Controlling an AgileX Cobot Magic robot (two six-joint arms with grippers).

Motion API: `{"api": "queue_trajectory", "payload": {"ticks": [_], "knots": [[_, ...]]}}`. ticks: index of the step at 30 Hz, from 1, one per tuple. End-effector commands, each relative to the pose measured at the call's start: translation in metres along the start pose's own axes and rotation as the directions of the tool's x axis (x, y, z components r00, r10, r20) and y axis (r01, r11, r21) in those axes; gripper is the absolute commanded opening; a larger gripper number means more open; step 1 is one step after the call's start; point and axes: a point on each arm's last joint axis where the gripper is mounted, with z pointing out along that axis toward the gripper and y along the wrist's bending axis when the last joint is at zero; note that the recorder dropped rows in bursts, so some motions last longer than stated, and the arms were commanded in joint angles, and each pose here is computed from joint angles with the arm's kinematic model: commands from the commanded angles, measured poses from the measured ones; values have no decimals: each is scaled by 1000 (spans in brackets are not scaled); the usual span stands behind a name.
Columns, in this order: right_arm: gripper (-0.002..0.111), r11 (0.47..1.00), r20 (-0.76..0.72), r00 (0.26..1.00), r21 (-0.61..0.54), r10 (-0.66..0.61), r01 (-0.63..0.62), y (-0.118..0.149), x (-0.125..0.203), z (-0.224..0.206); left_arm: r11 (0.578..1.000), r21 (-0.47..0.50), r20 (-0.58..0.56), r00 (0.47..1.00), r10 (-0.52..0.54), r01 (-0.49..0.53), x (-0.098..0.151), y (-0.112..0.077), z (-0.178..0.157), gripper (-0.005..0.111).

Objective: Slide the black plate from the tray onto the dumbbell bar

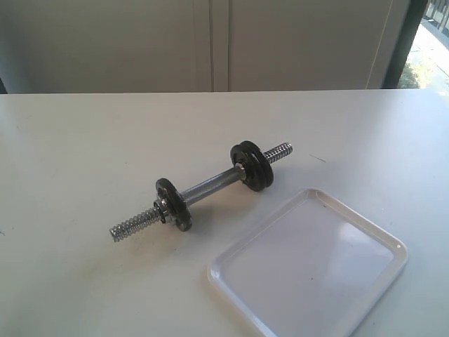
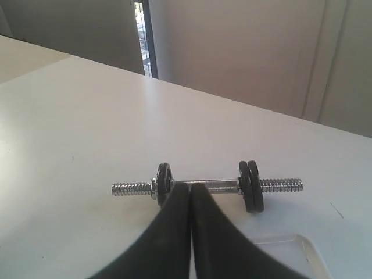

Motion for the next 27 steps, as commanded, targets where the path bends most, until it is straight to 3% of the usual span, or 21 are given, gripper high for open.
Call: {"api": "queue_trajectory", "payload": {"ticks": [1, 27], "knots": [[0, 1000, 30, 999, 8, -23, 23, 4, 1, -7, 1000, -2, 7, 1000, -18, 18, 0, 0, 0, 0], [0, 995, 140, 986, 41, -95, 90, 22, 5, -35, 1000, -2, 7, 1000, -13, 13, 0, 0, 0, 0]]}}
